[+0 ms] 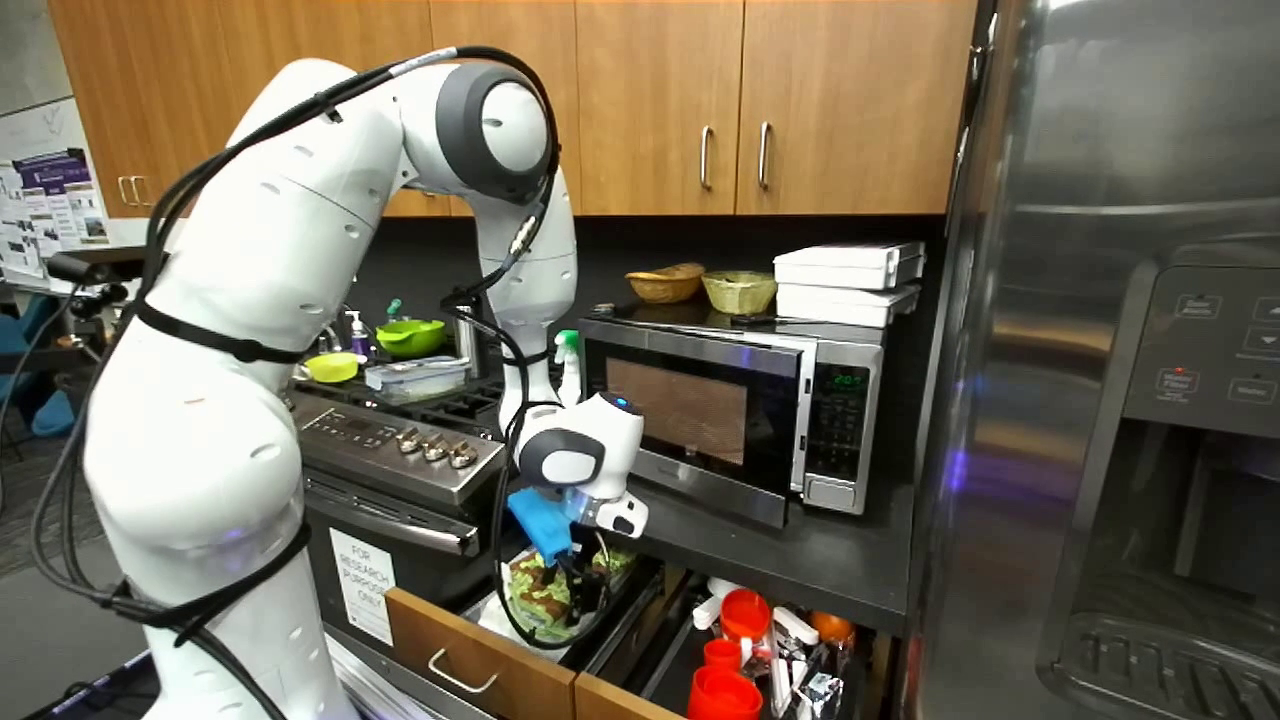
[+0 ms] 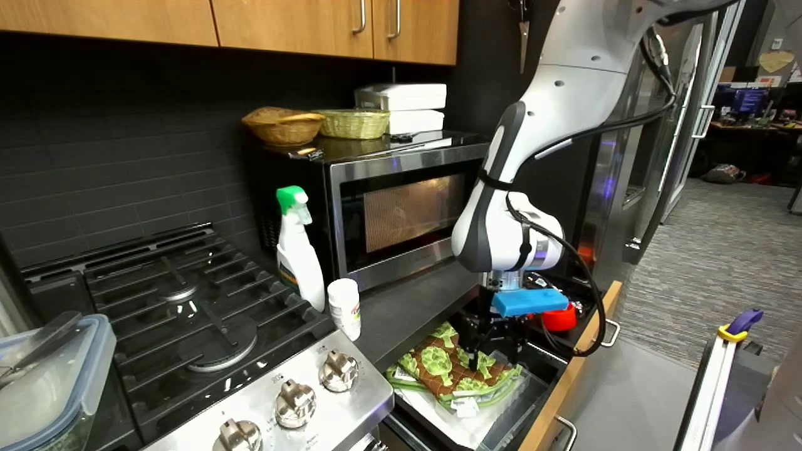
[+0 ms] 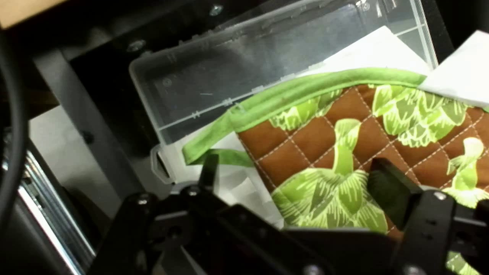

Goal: Move the oven mite to the right side of the drawer

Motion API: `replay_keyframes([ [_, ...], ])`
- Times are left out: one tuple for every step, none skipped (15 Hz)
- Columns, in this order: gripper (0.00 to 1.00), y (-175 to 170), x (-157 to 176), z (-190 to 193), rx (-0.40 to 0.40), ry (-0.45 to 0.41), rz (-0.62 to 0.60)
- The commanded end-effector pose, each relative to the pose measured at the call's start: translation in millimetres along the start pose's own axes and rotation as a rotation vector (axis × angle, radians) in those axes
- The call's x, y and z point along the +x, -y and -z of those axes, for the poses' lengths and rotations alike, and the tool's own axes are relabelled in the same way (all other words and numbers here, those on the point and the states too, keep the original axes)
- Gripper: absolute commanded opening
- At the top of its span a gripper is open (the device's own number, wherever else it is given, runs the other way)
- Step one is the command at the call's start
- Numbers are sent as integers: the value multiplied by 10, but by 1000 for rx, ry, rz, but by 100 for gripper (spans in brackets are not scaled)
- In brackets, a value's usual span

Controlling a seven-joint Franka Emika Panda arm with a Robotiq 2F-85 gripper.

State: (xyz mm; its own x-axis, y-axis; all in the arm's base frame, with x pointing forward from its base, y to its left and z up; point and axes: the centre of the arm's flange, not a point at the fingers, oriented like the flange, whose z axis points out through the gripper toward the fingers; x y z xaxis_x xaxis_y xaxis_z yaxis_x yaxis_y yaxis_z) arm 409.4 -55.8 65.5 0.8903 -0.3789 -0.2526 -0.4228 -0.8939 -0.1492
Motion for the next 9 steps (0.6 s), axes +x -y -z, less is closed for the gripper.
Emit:
replay_keyframes([
  [100,-32,23,-91,19,-2,11],
  [100,-22,22,-105,23,0,12],
  [100,-4,8,-117,28,3,13],
  [100,7,4,-134,32,5,13],
  [100,21,-6,-148,36,8,14],
  [100,35,-14,-164,38,10,15],
  [100,50,-23,-169,41,12,17],
  [93,64,-26,-182,43,12,19],
  [79,72,-34,-189,44,14,19],
])
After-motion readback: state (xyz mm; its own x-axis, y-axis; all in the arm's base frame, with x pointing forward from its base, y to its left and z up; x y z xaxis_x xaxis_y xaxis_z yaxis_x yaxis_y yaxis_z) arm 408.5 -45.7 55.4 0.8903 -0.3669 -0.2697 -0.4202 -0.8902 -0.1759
